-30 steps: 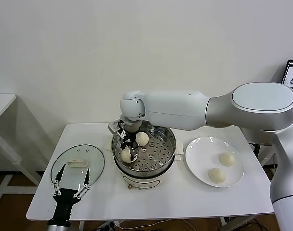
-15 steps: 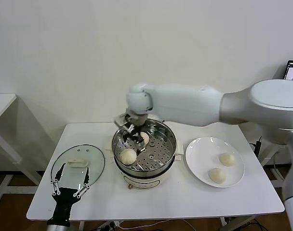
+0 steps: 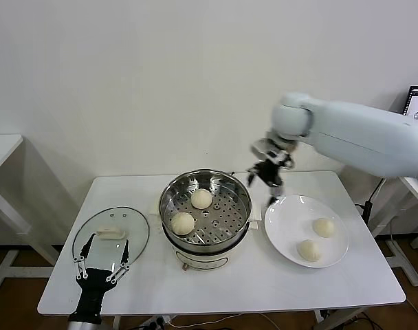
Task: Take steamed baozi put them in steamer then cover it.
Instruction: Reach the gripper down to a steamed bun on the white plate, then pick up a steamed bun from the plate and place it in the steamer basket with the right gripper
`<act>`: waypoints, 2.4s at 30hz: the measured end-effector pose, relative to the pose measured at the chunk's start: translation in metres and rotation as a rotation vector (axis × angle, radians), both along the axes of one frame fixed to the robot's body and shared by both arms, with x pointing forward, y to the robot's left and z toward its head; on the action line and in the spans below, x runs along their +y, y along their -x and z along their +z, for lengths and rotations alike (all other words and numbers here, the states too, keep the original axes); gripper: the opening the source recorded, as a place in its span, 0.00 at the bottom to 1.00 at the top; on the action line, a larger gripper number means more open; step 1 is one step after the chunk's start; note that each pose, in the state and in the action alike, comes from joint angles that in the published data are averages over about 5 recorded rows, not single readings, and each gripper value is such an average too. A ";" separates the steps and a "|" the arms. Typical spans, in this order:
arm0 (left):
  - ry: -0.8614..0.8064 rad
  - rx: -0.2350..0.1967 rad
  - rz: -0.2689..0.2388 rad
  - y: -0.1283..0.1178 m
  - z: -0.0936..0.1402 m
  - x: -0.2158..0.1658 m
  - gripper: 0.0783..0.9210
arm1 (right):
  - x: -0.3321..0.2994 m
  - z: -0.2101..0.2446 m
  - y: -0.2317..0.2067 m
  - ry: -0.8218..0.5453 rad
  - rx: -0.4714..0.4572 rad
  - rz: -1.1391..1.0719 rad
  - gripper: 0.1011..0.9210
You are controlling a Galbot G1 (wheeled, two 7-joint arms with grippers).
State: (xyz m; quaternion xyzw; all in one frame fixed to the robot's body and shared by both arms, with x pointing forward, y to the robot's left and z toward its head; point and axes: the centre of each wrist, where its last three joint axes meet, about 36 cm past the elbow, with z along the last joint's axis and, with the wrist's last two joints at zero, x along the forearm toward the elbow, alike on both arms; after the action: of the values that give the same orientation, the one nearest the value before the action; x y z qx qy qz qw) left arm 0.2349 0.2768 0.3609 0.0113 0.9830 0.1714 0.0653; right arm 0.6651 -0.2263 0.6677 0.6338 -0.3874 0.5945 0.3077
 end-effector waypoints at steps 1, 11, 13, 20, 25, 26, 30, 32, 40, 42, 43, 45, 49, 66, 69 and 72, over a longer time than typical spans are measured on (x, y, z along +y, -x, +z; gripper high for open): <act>0.000 0.000 0.000 0.000 0.000 0.000 0.88 | -0.013 -0.008 0.001 0.007 0.009 -0.016 0.88; -0.002 0.010 0.012 0.001 -0.004 0.001 0.88 | -0.101 -0.093 0.015 0.093 0.088 -0.131 0.88; -0.002 0.011 0.015 0.001 -0.004 0.001 0.88 | -0.112 -0.109 0.018 0.107 0.098 -0.148 0.88; -0.002 0.008 0.030 0.000 -0.003 0.003 0.88 | -0.135 -0.149 0.027 0.122 0.108 -0.197 0.88; -0.003 0.003 0.039 -0.001 -0.001 0.005 0.88 | -0.140 -0.169 0.032 0.109 0.110 -0.225 0.88; -0.003 0.003 0.040 -0.001 -0.001 0.006 0.88 | -0.141 -0.173 0.032 0.106 0.110 -0.230 0.88; -0.004 0.007 0.042 0.000 -0.002 0.007 0.88 | -0.141 -0.183 0.035 0.098 0.111 -0.242 0.88; -0.004 0.008 0.043 0.000 -0.002 0.007 0.88 | -0.142 -0.187 0.036 0.095 0.112 -0.246 0.86; -0.003 0.009 0.045 0.001 -0.001 0.008 0.88 | -0.147 -0.195 0.040 0.086 0.104 -0.268 0.68; -0.001 0.010 0.047 0.001 -0.001 0.008 0.88 | -0.148 -0.193 0.040 0.081 0.100 -0.272 0.65; 0.001 0.010 0.047 0.000 -0.001 0.008 0.88 | -0.148 -0.192 0.041 0.077 0.097 -0.273 0.64; 0.003 0.009 0.048 -0.001 0.000 0.008 0.88 | -0.148 -0.188 0.040 0.069 0.090 -0.275 0.63; 0.006 0.007 0.047 -0.002 0.002 0.007 0.88 | -0.143 -0.169 0.033 0.040 0.066 -0.265 0.62; 0.011 0.007 0.028 -0.002 0.004 0.004 0.88 | 0.000 0.026 -0.007 -0.099 -0.185 0.318 0.64; 0.013 0.008 0.024 -0.003 0.003 0.003 0.88 | 0.038 0.042 0.001 -0.097 -0.217 0.478 0.64; 0.015 0.008 0.022 -0.003 0.004 0.002 0.88 | 0.074 0.049 0.012 -0.086 -0.236 0.632 0.64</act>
State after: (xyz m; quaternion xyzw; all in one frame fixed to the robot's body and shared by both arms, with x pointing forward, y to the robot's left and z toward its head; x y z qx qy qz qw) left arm 0.2377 0.2789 0.3646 0.0009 0.9845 0.1647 0.0597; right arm 0.6534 -0.1527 0.7163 0.6619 -0.2293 0.7128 0.0341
